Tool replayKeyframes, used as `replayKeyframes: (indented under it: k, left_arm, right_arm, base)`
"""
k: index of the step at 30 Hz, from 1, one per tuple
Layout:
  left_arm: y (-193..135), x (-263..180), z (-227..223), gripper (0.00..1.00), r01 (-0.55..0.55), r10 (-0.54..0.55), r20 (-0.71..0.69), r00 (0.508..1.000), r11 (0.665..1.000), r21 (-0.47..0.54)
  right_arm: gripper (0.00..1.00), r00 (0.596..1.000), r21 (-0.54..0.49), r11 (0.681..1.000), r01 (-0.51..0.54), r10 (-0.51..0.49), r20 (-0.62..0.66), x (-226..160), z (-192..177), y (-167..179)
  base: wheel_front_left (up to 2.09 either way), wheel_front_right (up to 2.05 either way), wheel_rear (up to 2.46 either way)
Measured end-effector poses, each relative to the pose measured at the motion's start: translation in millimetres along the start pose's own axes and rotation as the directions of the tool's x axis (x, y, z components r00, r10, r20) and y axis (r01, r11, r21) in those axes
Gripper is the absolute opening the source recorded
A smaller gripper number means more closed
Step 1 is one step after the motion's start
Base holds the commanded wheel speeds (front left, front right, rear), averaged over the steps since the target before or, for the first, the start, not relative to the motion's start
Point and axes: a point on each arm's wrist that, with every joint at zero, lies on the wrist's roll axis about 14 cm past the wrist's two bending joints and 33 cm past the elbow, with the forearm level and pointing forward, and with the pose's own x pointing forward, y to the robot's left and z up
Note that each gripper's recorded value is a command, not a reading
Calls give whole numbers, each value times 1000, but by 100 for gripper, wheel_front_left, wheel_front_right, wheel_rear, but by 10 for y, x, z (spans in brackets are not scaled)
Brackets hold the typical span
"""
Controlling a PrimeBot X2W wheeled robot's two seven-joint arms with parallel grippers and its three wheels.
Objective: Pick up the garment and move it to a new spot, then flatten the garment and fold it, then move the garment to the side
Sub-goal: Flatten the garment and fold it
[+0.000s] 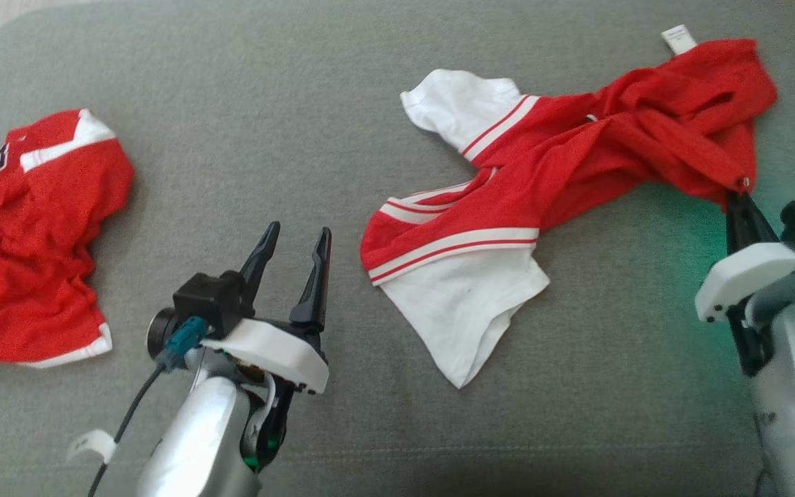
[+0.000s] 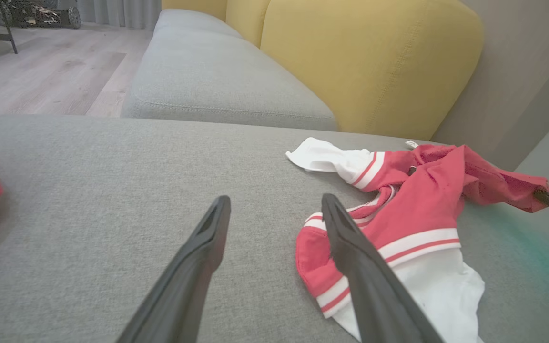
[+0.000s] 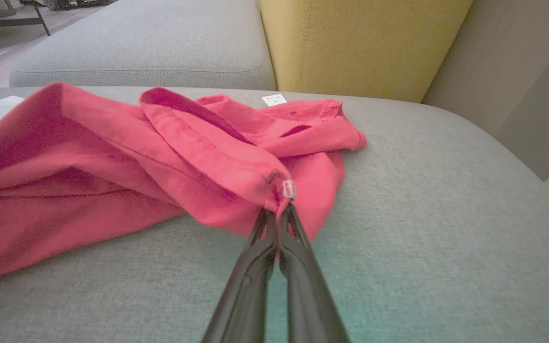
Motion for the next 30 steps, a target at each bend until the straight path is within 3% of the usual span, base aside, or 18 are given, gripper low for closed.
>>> replayKeyframes:
  k: [6, 12, 25, 28, 29, 30]
  left_arm:
    - [-147, -45, 24, 100, 35, -35, 5, 999, 999, 2]
    - [-277, -36, 51, 100, 70, -70, 12, 997, 998, 5]
    - [-386, -60, 37, 100, 102, -102, 6, 995, 995, 11]
    - [-374, -68, 38, 100, 98, -98, 6, 995, 995, 12]
    - [-371, -70, 35, 100, 97, -97, 5, 995, 995, 12]
    - [-368, -71, 31, 100, 96, -96, 4, 995, 995, 12]
  right_arm:
    - [0, 991, 16, 999, -49, 50, -121, -301, -149, -88]
    - [0, 955, 21, 997, -77, 80, -287, -696, -396, -360]
    - [3, 913, 124, 992, 36, 18, -407, -950, -482, -831]
    - [49, 910, 117, 991, 71, -17, -414, -954, -503, -927]
    - [95, 911, 116, 990, 85, -30, -412, -952, -507, -956]
    - [100, 912, 117, 987, 108, -51, -408, -953, -517, -1005]
  base:
    - [0, 0, 0]
    - [0, 0, 0]
    - [0, 0, 0]
    - [0, 0, 0]
    - [0, 0, 0]
    - [0, 0, 0]
